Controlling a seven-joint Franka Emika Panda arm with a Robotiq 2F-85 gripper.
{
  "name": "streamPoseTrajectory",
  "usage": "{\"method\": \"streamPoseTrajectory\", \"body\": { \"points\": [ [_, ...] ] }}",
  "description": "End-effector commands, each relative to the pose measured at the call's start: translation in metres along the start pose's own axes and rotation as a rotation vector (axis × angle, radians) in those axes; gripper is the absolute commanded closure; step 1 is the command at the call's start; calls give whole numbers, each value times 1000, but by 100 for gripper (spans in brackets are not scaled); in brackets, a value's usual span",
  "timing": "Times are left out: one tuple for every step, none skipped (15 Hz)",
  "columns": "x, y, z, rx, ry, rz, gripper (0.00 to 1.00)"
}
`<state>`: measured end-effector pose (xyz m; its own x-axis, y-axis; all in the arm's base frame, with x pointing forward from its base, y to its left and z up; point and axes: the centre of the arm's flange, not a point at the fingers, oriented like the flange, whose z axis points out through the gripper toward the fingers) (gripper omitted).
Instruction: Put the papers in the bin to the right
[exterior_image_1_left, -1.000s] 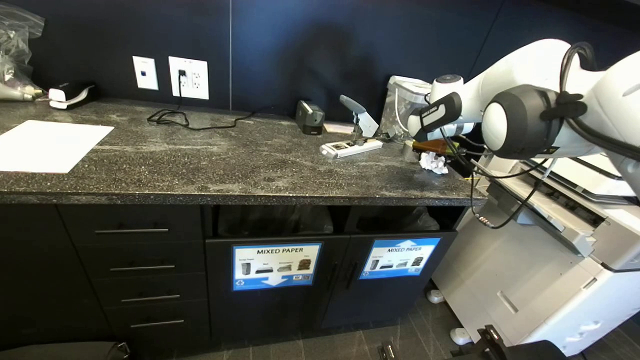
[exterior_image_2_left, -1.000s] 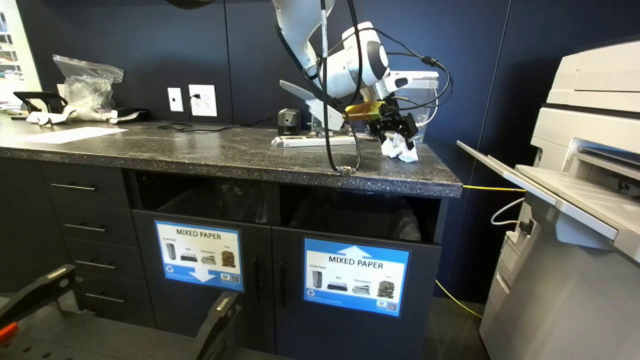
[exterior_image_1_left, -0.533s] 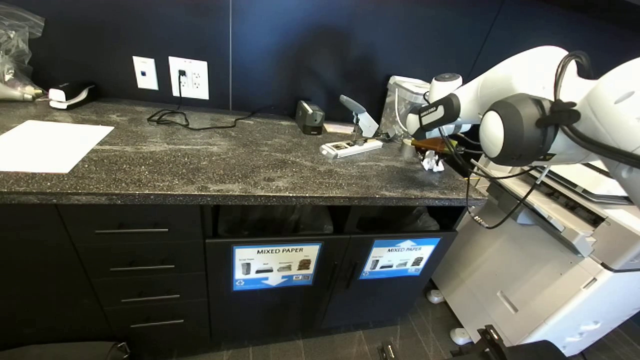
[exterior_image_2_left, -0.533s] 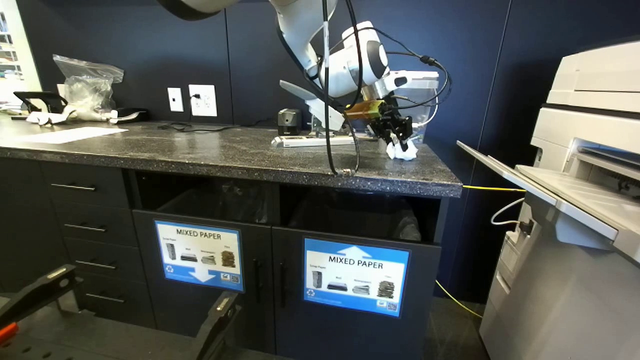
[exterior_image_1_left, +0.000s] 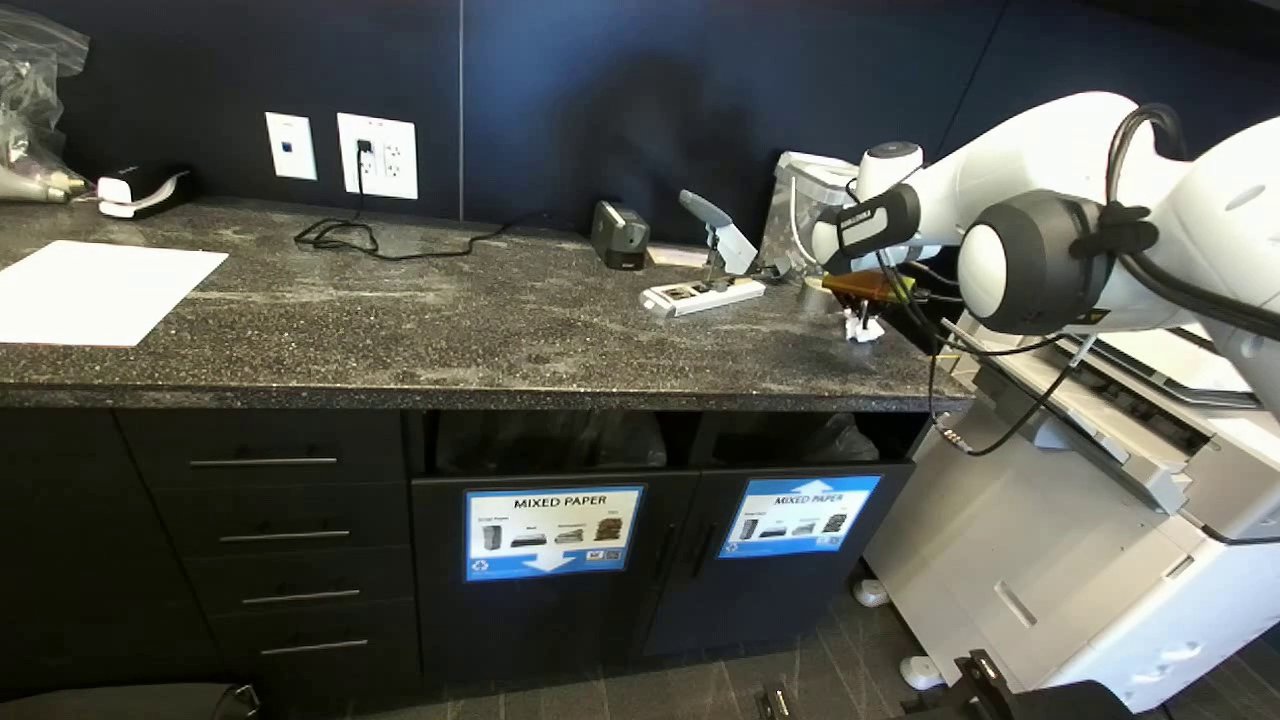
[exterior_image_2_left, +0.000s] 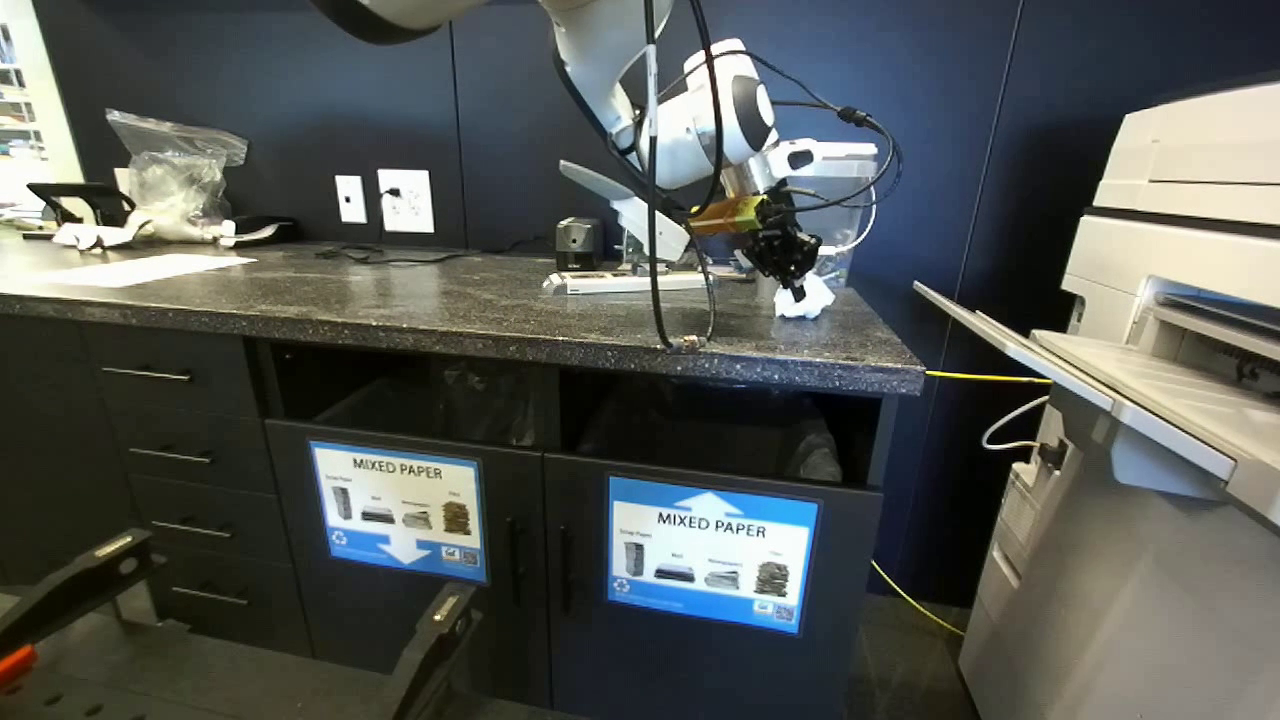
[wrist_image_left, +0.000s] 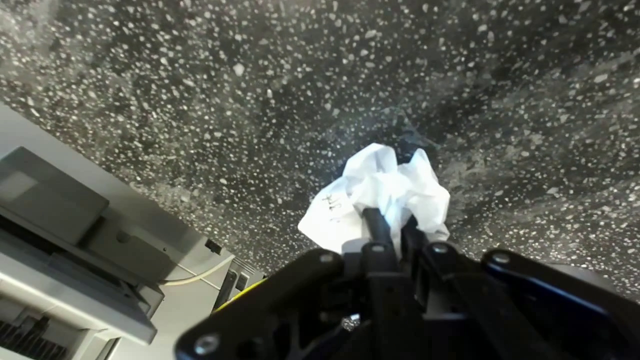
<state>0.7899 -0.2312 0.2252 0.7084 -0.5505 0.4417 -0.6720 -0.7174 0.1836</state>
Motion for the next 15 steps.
{"method": "streamPoseTrajectory", "body": {
  "points": [
    [6,-10,12,12,-38,-15,95],
    [2,-7,11,34,-71,-40,93],
    [-4,-5,12,47,-88,-61,94],
    [-9,-4,11,63,-105,-88,93],
    [-14,1,12,90,-132,-121,94],
    [-19,5,12,108,-151,-149,94],
    [-26,8,13,124,-165,-177,93],
    [-28,13,13,141,-175,-204,93],
    [-33,18,13,154,-187,-232,93],
    [-39,21,13,165,-199,-259,93],
    [-44,26,11,176,-209,-287,93],
    [-48,29,10,187,-220,-314,93],
    [-58,33,8,193,-233,-342,93],
    [-63,36,5,201,-247,-365,93],
    [-67,37,2,208,-264,-386,93]
  ]
}}
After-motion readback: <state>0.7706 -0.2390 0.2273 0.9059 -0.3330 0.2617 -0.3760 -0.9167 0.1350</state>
